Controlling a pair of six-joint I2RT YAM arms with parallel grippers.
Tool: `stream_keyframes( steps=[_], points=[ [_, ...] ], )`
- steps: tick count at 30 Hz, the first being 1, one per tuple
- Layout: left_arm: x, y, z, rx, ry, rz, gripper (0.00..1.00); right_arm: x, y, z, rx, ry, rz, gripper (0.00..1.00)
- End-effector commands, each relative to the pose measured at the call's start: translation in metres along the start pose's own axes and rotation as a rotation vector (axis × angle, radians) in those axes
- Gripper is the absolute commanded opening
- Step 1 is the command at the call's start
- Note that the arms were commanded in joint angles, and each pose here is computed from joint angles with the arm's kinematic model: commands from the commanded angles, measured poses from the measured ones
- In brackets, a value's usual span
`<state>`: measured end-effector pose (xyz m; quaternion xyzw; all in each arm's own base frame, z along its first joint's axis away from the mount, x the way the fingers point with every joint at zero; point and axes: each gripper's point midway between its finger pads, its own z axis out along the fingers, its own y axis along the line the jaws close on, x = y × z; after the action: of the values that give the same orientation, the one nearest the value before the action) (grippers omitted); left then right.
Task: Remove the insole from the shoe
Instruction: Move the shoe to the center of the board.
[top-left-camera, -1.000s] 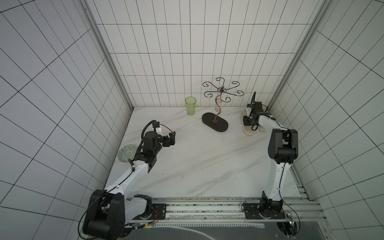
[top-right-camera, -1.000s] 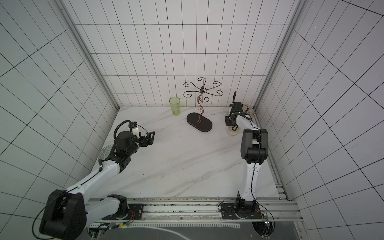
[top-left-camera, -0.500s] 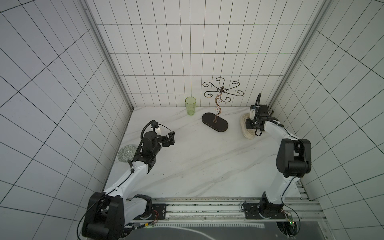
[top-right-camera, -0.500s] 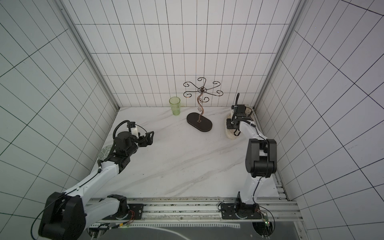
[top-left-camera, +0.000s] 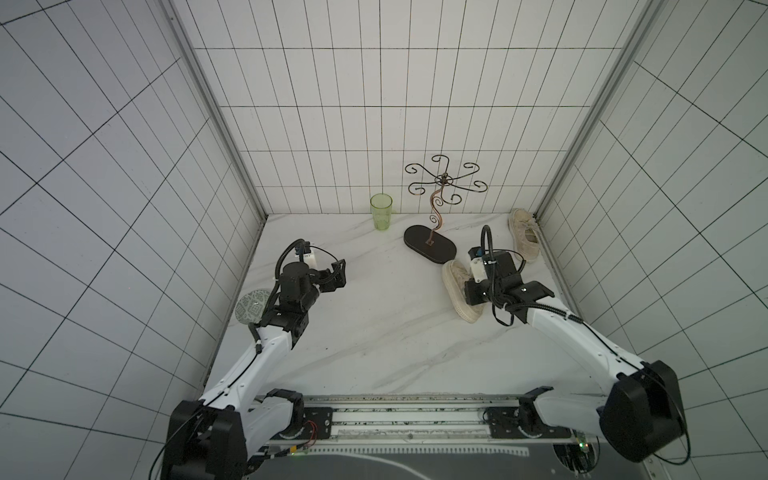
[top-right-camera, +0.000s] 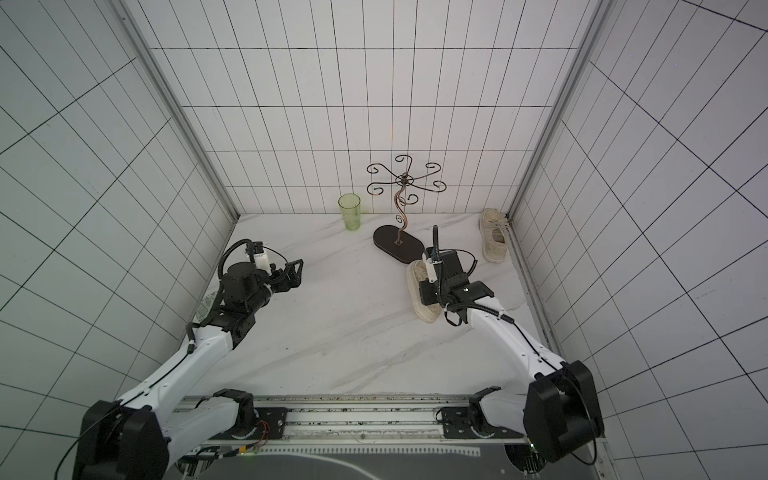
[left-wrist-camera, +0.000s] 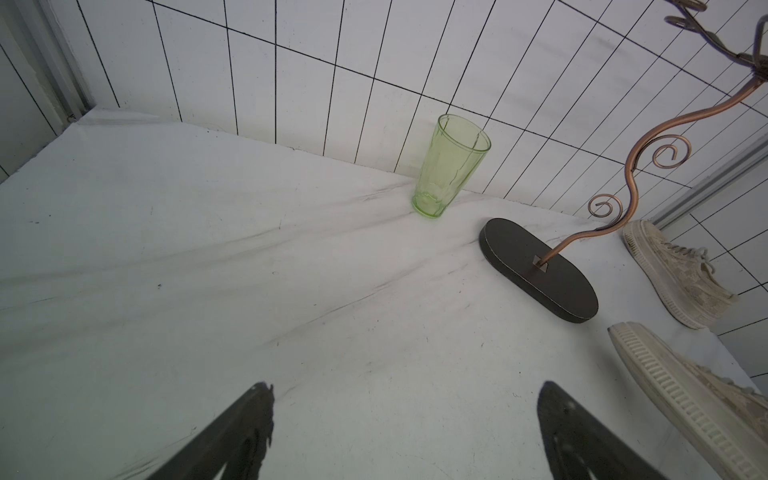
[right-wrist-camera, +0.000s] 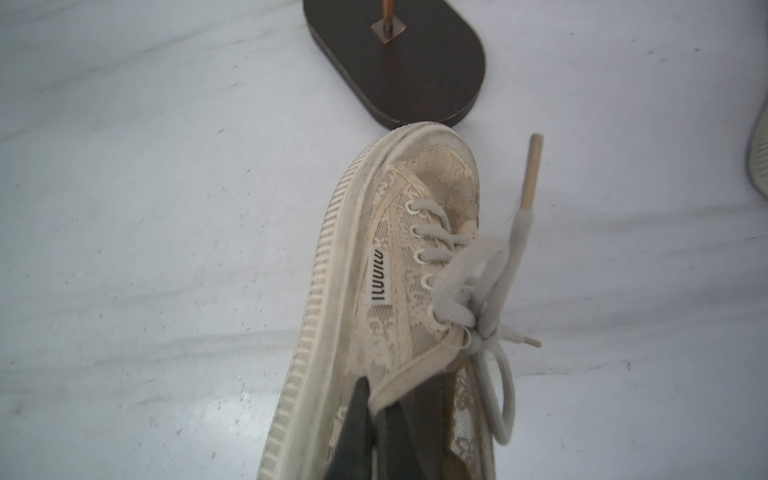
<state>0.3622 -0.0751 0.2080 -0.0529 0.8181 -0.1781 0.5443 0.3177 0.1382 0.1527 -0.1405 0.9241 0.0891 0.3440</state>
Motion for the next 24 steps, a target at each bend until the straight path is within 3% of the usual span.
stream_keyframes(
  steps=[1, 12, 17, 24],
  points=[
    [-0.01, -0.001, -0.003, -0.003, -0.016, -0.016, 0.98, 0.0, 0.024, -0.004, -0.027, -0.051, -0.052, 0.0],
    [0.003, 0.0, -0.003, 0.004, 0.019, -0.052, 0.98, -0.034, 0.143, 0.032, -0.154, -0.159, -0.595, 0.0],
    [0.014, -0.001, -0.003, 0.019, 0.047, -0.069, 0.98, -0.004, 0.164, 0.039, -0.194, -0.218, -0.88, 0.0],
    [0.032, -0.003, -0.006, 0.039, 0.09, -0.085, 0.98, 0.04, 0.174, 0.031, -0.343, -0.285, -1.055, 0.0]
  ],
)
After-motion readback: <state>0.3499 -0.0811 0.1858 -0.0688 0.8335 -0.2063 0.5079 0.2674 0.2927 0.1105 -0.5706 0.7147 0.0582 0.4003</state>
